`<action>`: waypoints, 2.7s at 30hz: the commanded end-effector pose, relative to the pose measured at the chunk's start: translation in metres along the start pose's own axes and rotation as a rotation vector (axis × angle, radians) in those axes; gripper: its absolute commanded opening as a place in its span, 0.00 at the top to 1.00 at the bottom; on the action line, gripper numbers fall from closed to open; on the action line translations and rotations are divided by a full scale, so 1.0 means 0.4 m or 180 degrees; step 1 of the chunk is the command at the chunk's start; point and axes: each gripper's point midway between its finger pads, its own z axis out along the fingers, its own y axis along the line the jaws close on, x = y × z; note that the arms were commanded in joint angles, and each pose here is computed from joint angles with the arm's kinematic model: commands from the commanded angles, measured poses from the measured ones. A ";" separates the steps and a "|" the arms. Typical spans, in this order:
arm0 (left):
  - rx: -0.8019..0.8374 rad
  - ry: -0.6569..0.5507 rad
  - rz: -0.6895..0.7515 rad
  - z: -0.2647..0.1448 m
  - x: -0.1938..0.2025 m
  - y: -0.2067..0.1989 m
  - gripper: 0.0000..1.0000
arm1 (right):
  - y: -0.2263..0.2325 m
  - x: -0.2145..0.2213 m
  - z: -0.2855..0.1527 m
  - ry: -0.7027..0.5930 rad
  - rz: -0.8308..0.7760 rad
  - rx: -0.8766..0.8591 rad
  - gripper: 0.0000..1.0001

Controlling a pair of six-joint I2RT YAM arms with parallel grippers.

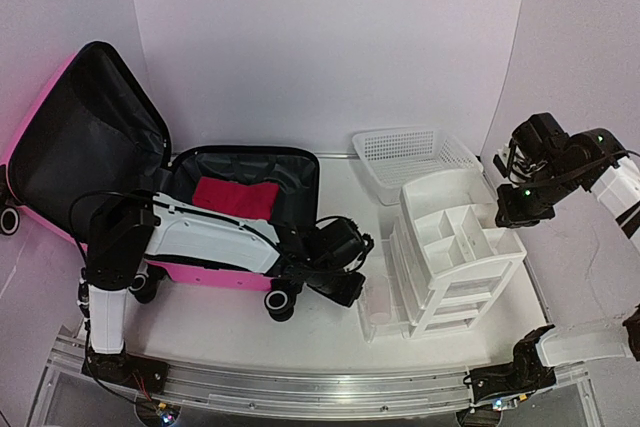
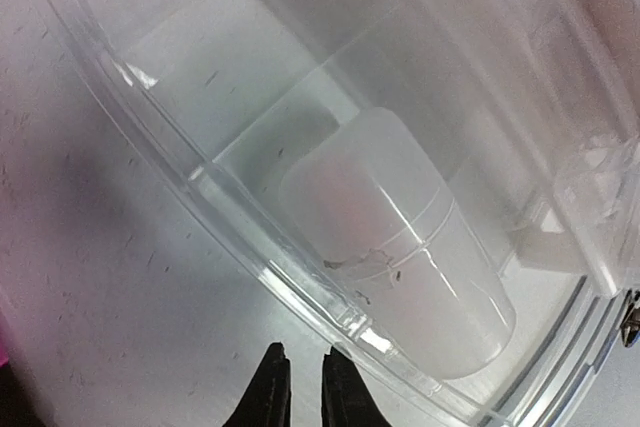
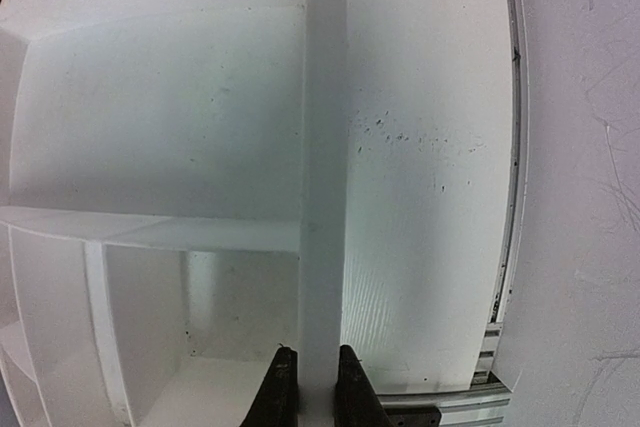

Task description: Open, take out, and arrange the luggage

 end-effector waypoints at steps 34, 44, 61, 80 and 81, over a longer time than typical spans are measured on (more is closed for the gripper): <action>0.0616 -0.1274 0.0736 -0.408 -0.249 -0.029 0.41 | -0.225 -0.010 -0.013 0.0262 -0.0048 0.1091 1.00; 0.0267 -0.1851 0.1022 -0.689 -0.226 0.057 0.17 | -0.333 -0.011 -0.015 0.0485 -0.0279 0.0943 1.00; -0.0658 -0.1942 0.1073 -0.816 -0.195 0.228 0.12 | -0.499 0.004 0.016 0.0921 -0.0355 0.1265 1.00; -0.0708 -0.1840 0.0985 -0.790 -0.221 0.251 0.09 | -0.488 -0.052 -0.183 0.0457 0.0143 0.1579 0.34; -0.0709 -0.1823 0.0956 -0.784 -0.224 0.253 0.09 | -0.474 -0.066 -0.189 0.0416 0.0134 0.1565 0.33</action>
